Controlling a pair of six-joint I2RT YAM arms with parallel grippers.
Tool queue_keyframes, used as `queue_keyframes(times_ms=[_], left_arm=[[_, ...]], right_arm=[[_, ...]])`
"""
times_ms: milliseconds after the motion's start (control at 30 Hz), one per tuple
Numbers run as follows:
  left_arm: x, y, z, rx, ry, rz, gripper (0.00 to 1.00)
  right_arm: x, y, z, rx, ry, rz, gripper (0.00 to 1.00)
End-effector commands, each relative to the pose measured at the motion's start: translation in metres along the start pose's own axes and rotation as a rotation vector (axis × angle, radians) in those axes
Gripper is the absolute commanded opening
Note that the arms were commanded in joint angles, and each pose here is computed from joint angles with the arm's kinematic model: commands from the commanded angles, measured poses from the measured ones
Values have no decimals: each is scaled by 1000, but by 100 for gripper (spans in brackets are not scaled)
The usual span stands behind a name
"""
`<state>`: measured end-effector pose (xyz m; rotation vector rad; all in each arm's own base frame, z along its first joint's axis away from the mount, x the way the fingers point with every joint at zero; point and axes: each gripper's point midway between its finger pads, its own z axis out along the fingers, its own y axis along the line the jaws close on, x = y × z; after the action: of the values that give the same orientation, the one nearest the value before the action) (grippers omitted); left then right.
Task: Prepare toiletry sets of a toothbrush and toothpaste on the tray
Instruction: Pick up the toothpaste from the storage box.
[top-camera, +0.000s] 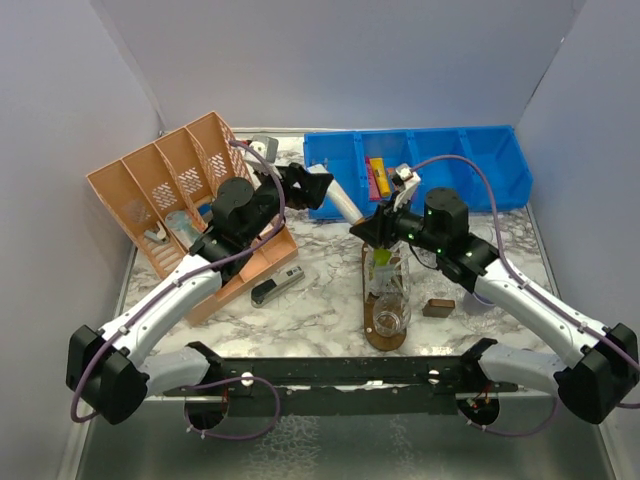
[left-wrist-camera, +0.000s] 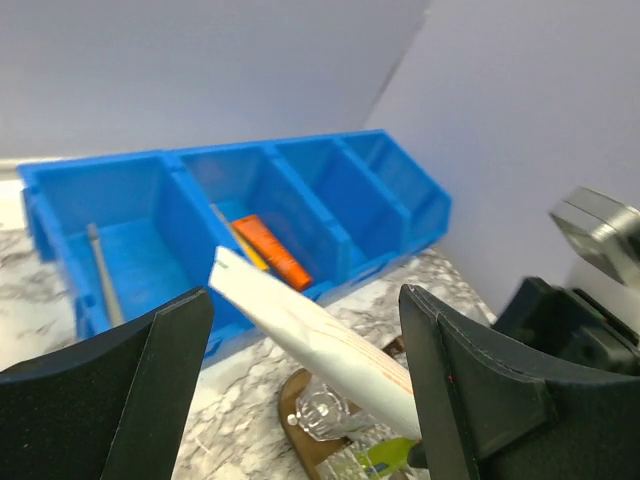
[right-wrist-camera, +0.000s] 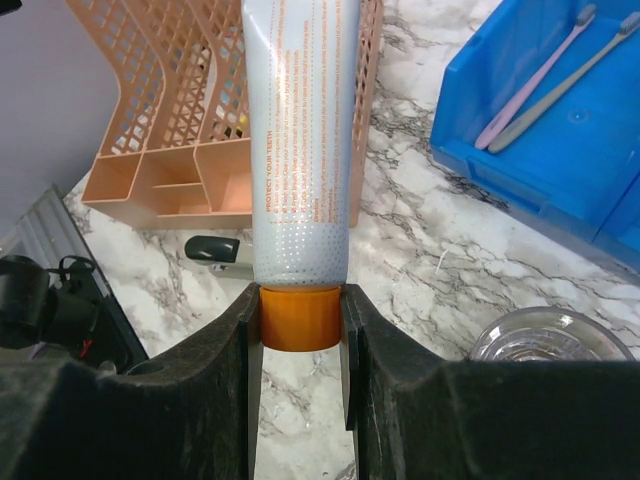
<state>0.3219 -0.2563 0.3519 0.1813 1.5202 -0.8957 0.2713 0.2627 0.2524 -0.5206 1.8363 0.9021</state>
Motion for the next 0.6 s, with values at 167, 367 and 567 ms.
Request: queue_keyframes(times_ms=[167,367,567], left_arm=[[11,61,8,-281,52,-105,71],[18,65,15,-242,86,-148,52],[21,65,21,-184,118,-185,51]], right_arm=[[-32,10,25,43,-125,-45,1],[-24,9,28,62,-107,-59,1],[-12,9,32,61,-83,-72,1]])
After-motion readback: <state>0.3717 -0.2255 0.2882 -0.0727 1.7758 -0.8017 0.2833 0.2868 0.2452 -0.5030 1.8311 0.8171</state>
